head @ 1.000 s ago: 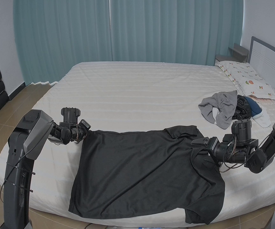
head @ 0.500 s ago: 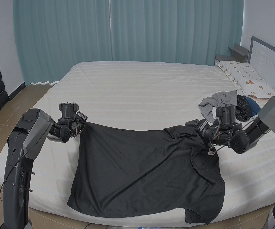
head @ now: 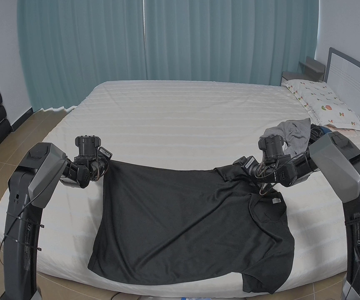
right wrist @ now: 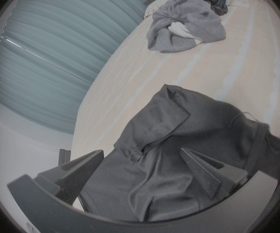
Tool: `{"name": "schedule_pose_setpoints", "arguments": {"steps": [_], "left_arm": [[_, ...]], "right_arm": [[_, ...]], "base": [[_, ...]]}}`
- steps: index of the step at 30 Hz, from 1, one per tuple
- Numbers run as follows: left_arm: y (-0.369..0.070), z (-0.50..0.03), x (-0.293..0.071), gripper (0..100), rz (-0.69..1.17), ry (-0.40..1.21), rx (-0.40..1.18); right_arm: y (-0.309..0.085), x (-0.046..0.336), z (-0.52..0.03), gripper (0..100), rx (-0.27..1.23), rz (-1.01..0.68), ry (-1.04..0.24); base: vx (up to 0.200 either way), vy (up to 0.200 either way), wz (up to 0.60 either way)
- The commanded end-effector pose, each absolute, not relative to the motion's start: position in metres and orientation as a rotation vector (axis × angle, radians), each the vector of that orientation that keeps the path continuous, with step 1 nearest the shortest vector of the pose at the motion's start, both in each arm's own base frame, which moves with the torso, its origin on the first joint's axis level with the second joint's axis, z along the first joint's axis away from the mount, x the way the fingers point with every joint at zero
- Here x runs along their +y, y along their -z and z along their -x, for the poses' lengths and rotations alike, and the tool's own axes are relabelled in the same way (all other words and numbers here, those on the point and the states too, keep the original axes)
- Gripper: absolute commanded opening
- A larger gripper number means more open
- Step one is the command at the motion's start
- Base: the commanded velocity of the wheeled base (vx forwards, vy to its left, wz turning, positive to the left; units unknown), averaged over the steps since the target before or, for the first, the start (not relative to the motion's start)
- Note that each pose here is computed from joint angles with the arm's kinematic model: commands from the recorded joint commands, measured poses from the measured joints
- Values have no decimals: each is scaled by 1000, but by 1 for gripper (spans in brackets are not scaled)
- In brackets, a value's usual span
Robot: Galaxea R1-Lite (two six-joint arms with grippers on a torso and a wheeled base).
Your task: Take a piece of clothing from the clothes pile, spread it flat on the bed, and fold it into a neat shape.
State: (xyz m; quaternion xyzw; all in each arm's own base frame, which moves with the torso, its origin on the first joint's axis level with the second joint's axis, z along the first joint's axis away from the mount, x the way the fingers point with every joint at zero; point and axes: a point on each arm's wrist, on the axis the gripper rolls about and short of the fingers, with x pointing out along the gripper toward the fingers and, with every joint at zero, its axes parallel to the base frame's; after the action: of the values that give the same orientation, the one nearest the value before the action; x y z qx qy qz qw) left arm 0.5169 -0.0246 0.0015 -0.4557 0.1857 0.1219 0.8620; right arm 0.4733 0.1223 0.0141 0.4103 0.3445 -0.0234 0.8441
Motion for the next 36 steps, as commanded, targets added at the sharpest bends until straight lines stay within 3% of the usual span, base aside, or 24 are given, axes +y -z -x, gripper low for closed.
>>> {"name": "schedule_pose_setpoints", "arguments": {"steps": [1,11,19,28,36], "left_arm": [[0,-513,-25,0,954,-262,402],[5,-510,-25,0,952,-273,422],[7,-509,-25,0,951,-276,427],[6,-509,-24,0,952,-278,427],[0,-510,-19,0,958,-278,407]], "right_arm": [[12,127,-493,100,732,-858,73],[16,139,-531,100,536,-844,42],[-23,121,-548,100,87,-697,-125],[14,111,-550,100,128,-574,-88],[-7,78,-545,100,181,-591,-19]], "base": [[0,0,0],[0,0,0],[0,0,0],[0,0,0],[0,0,0]]}}
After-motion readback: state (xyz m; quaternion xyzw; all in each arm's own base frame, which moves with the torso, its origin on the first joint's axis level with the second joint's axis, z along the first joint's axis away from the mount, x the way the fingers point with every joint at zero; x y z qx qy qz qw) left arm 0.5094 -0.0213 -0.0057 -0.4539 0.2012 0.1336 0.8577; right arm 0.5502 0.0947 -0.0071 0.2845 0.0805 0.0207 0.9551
